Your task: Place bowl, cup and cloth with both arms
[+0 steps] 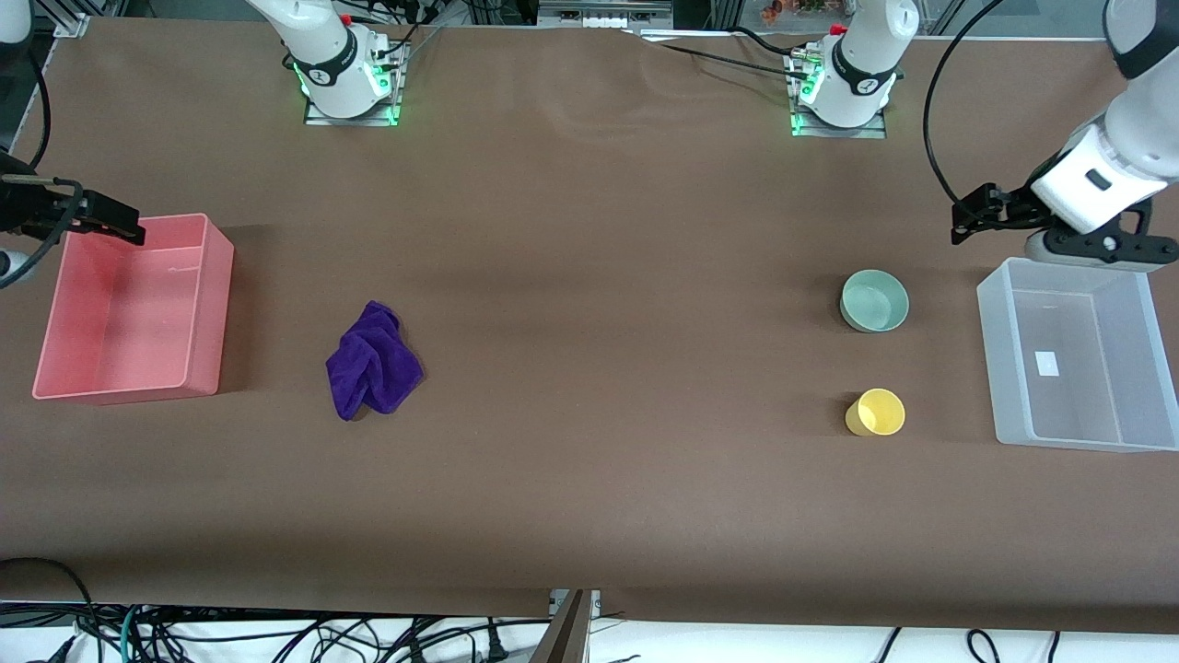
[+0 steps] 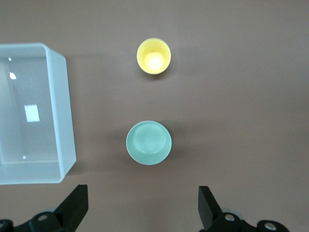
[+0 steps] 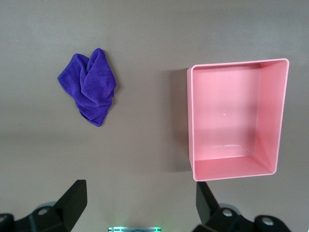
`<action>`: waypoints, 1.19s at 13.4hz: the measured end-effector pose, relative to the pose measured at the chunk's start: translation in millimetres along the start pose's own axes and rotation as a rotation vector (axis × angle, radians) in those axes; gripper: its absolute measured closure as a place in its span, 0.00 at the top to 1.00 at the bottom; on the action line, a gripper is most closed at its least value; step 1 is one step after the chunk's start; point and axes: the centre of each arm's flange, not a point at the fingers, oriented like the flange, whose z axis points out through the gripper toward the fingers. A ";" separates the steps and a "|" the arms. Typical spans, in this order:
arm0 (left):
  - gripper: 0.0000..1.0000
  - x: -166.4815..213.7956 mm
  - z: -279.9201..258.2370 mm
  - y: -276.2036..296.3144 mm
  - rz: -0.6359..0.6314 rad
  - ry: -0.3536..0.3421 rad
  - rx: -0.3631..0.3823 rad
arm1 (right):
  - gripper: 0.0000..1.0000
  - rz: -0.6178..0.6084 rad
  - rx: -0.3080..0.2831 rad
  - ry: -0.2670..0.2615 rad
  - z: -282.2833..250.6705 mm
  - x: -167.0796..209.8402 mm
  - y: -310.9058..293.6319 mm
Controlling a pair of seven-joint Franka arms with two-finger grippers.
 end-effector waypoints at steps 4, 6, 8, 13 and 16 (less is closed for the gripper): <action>1.00 11.9 64.3 -10.6 -0.015 -0.103 -0.010 | 1.00 -0.015 0.006 0.002 51.1 24.9 -7.5; 1.00 22.0 97.0 -16.3 0.032 -0.093 -0.014 | 1.00 -0.047 0.020 0.051 109.0 43.7 -27.3; 1.00 29.1 137.5 -30.3 0.117 -0.063 -0.019 | 1.00 -0.099 0.028 0.076 184.1 55.9 -60.3; 1.00 21.4 263.1 -44.0 0.229 -0.070 -0.027 | 1.00 -0.188 0.037 0.116 301.0 64.8 -120.3; 0.98 16.3 323.5 -47.1 0.305 -0.105 -0.040 | 1.00 -0.228 0.043 0.137 351.7 56.2 -146.3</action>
